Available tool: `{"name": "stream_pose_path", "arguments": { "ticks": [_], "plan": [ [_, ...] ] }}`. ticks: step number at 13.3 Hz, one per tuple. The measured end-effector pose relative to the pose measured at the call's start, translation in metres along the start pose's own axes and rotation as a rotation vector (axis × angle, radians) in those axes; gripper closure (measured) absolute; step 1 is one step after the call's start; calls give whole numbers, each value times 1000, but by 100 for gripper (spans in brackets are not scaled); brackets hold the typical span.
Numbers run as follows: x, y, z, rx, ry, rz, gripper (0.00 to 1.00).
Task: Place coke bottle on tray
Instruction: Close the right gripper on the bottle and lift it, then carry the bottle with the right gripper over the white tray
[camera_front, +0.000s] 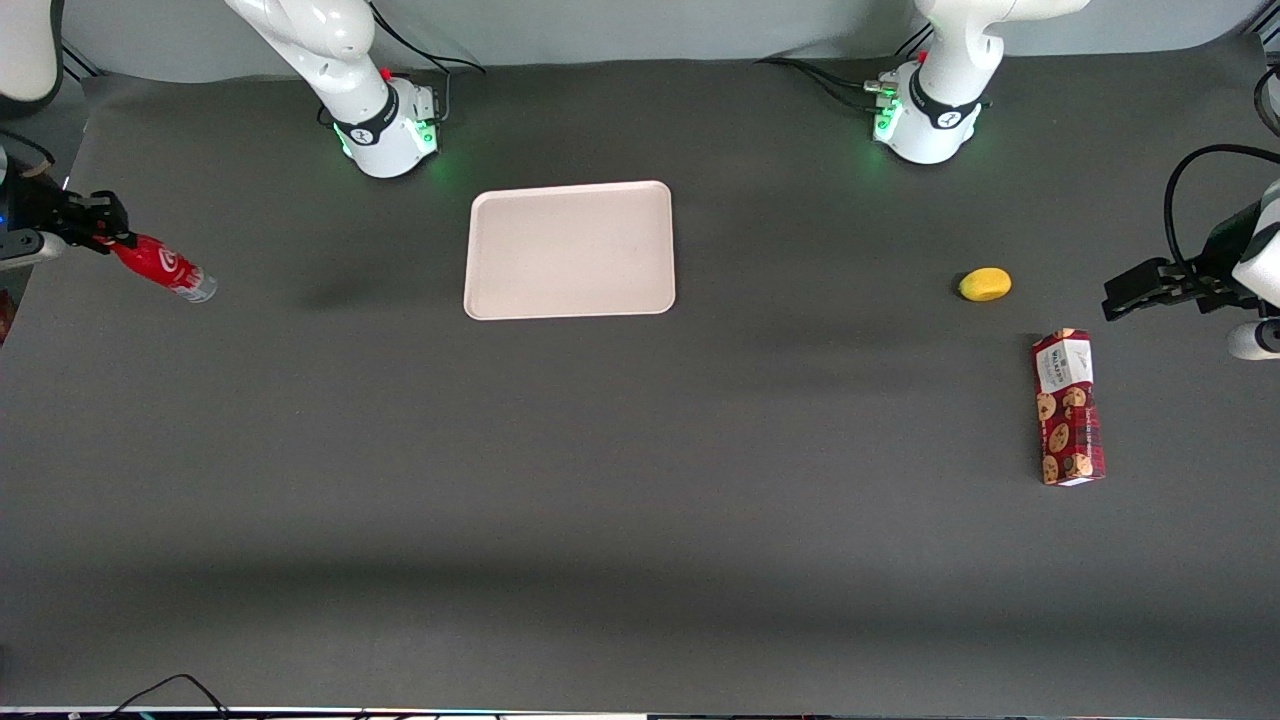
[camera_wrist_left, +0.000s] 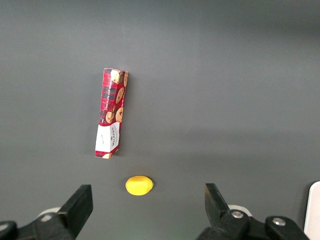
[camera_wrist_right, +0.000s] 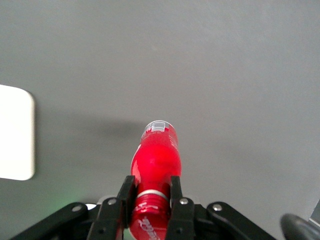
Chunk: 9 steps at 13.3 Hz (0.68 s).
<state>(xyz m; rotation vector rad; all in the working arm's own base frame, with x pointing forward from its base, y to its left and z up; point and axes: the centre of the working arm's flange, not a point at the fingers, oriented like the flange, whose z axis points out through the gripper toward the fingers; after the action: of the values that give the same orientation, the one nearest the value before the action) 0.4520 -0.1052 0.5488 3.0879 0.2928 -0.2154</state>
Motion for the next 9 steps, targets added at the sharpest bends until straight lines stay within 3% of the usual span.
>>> {"name": "stream_pose_path", "arguments": {
  "ticks": [3,7,9],
  "plan": [
    [37,-123,-42,16,37,63,67],
    [61,-287,-19,55,45,174,67],
    [59,-331,5,74,21,194,67]
  ]
}}
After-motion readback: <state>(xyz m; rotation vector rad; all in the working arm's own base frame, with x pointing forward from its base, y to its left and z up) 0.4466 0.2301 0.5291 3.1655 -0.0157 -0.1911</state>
